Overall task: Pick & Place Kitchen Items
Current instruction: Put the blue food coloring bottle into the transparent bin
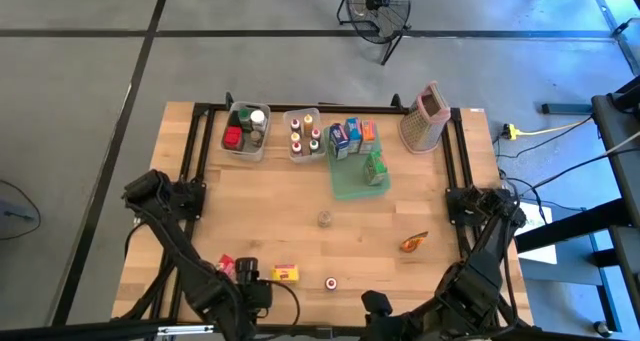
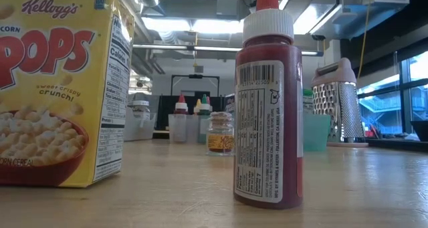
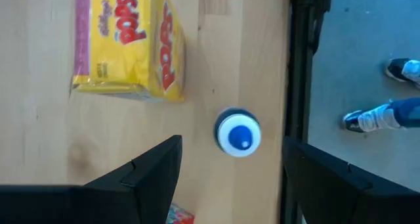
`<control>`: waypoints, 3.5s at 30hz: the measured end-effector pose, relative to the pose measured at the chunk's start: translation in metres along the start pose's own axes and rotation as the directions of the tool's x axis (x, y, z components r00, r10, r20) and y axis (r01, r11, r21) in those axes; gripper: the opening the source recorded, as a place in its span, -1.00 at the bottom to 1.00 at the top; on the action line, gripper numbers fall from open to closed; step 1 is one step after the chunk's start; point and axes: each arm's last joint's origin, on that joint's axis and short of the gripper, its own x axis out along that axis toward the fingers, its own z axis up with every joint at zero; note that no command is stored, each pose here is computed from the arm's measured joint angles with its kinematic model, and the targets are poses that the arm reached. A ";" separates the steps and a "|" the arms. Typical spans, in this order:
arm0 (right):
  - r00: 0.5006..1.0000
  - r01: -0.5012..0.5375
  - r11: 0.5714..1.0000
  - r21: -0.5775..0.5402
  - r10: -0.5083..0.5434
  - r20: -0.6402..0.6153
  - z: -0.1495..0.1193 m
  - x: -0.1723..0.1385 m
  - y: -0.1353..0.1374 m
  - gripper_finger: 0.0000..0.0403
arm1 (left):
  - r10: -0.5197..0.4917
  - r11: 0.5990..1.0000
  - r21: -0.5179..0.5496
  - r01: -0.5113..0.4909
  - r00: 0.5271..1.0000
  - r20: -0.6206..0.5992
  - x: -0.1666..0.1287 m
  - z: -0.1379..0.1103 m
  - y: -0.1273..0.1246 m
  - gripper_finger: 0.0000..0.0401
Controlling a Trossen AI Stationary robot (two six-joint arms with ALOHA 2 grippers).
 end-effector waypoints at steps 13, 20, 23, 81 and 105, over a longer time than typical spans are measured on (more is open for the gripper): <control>1.000 0.000 1.000 0.009 0.000 0.001 0.000 0.000 0.000 0.24 | 0.002 1.000 0.007 -0.001 1.000 -0.002 0.003 -0.002 -0.003 0.28; 1.000 -0.005 1.000 0.012 0.004 0.006 0.001 0.000 0.000 0.24 | 0.015 0.999 0.028 -0.015 1.000 -0.011 0.015 -0.003 -0.008 0.28; 1.000 -0.005 1.000 0.012 0.005 0.006 0.001 0.000 0.000 0.24 | 0.020 0.999 0.039 -0.020 1.000 -0.015 0.021 -0.003 -0.010 0.28; 1.000 -0.024 0.999 0.042 0.024 0.017 0.002 0.000 0.001 0.24 | 0.066 0.992 0.109 -0.062 0.997 -0.034 0.054 -0.009 -0.023 0.12; 1.000 -0.022 0.999 0.042 0.022 0.017 0.002 0.000 0.001 0.24 | 0.057 0.997 0.050 -0.054 0.997 -0.060 0.063 -0.014 -0.017 -0.22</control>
